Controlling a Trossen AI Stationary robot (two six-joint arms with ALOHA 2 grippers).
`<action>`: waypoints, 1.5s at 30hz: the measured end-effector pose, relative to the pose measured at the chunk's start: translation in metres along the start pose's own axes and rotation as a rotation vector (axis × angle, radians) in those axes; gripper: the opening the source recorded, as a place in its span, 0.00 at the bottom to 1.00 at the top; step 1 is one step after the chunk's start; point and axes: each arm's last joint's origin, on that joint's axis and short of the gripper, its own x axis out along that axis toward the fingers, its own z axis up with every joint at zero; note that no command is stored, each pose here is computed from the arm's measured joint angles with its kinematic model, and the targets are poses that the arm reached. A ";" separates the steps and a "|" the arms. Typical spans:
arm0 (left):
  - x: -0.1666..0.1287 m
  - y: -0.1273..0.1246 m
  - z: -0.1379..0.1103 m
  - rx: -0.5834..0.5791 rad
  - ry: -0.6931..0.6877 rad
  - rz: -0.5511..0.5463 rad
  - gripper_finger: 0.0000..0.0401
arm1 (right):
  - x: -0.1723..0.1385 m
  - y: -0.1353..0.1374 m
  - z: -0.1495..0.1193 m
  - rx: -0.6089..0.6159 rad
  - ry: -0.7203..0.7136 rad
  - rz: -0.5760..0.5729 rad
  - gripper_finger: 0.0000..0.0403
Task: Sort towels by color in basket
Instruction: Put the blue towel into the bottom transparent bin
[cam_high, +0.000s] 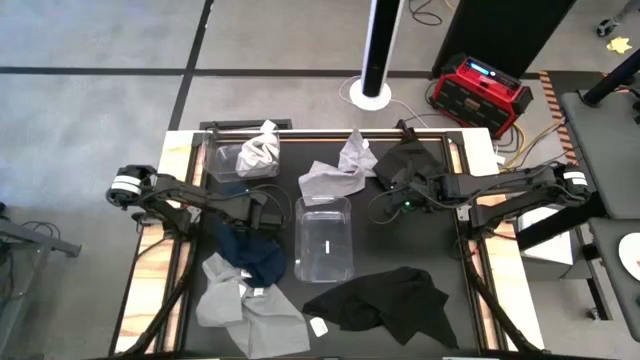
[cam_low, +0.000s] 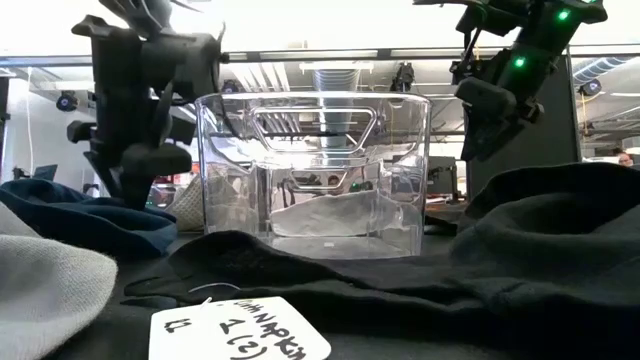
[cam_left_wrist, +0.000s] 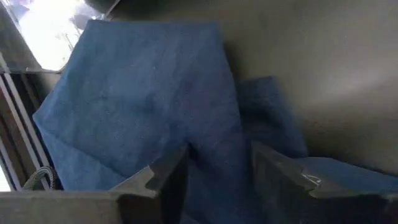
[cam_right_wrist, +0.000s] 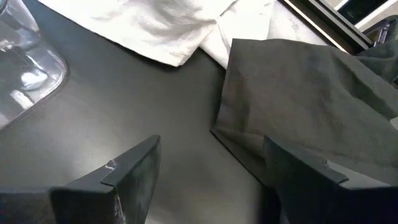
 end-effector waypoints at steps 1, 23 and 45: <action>0.001 -0.001 0.000 0.005 0.003 0.007 0.36 | 0.000 0.000 0.000 0.000 0.000 0.000 0.67; -0.075 0.035 0.000 0.110 -0.286 -0.113 0.00 | 0.000 0.002 0.004 -0.027 -0.037 0.013 0.58; -0.202 0.088 0.015 0.339 -0.717 -0.357 0.00 | -0.033 0.041 0.057 -0.315 -0.690 0.461 0.62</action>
